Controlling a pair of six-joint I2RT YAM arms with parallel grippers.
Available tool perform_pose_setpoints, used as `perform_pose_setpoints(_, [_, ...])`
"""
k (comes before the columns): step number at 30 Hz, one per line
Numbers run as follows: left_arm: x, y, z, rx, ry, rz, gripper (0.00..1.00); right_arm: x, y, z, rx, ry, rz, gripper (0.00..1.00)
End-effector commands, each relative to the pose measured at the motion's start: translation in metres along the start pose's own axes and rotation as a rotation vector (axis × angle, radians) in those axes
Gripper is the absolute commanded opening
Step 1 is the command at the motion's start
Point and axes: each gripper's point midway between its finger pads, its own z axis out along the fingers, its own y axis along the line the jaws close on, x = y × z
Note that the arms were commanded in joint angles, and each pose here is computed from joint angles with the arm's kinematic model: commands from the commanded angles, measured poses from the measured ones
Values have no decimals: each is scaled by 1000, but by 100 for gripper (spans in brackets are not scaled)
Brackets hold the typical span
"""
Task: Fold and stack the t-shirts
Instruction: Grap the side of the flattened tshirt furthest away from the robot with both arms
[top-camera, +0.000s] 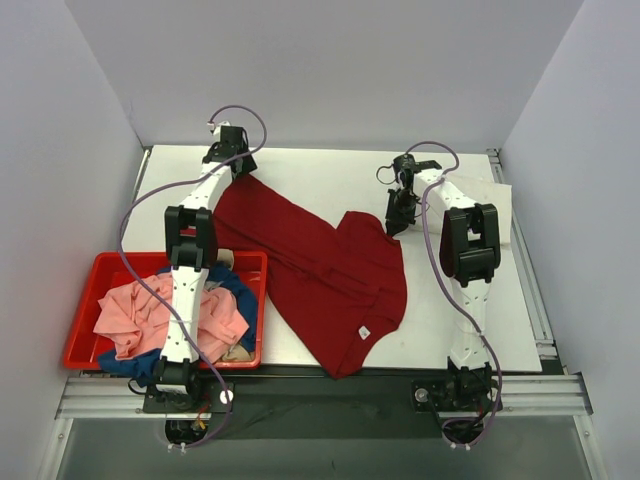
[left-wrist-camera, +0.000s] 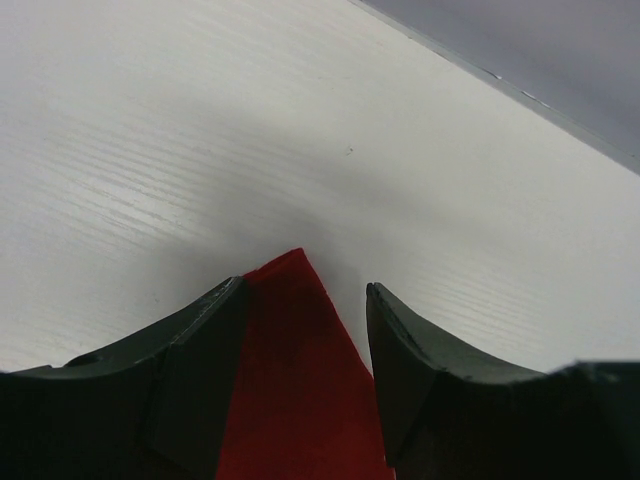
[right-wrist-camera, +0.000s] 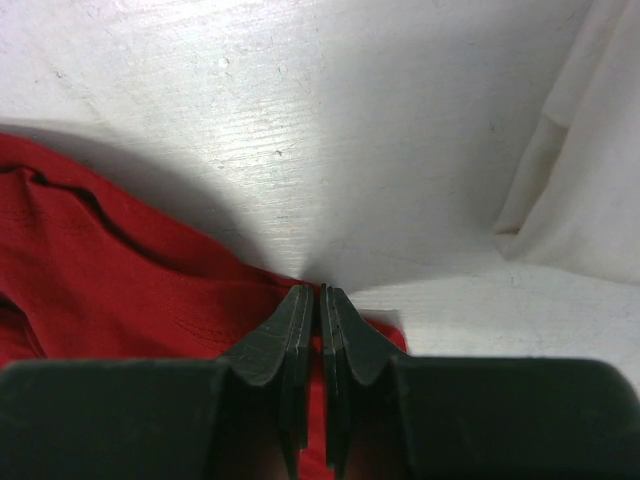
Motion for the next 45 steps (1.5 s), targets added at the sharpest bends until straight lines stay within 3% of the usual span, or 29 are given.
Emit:
perform_pose_setpoints(1, [3, 6, 4, -28, 0, 9, 61, -3, 9, -31, -23, -23, 0, 6])
perform_pose_setpoints(6, [11, 13, 5, -54, 23, 21, 59, -3, 8, -30, -22, -22, 2, 6])
perform_pose_setpoints(11, [25, 23, 6, -92, 68, 49, 45, -3, 10, -31, -30, -21, 3, 6])
perform_pose_setpoints(20, [37, 31, 7, -117, 127, 38, 34, -3, 11, -33, -37, -23, 1, 6])
perform_pose_setpoints(27, [53, 35, 8, -127, 181, 29, 17, -1, 12, -38, -42, -25, 3, 6])
perform_pose_setpoints(29, [54, 34, 7, -124, 184, 26, 9, 1, 11, -39, -42, -25, 6, 5])
perform_pose_setpoints(32, [49, 33, 4, -120, 175, 27, 0, 2, 12, -41, -44, -26, 6, 5])
perform_pose_setpoints(39, [-6, 9, -24, -18, 39, -41, 0, -4, 20, -58, -83, -60, 22, 2])
perform_pose_setpoints(45, [-31, -8, -40, 67, -1, -99, 0, -11, 29, -81, -125, -106, 27, 0])
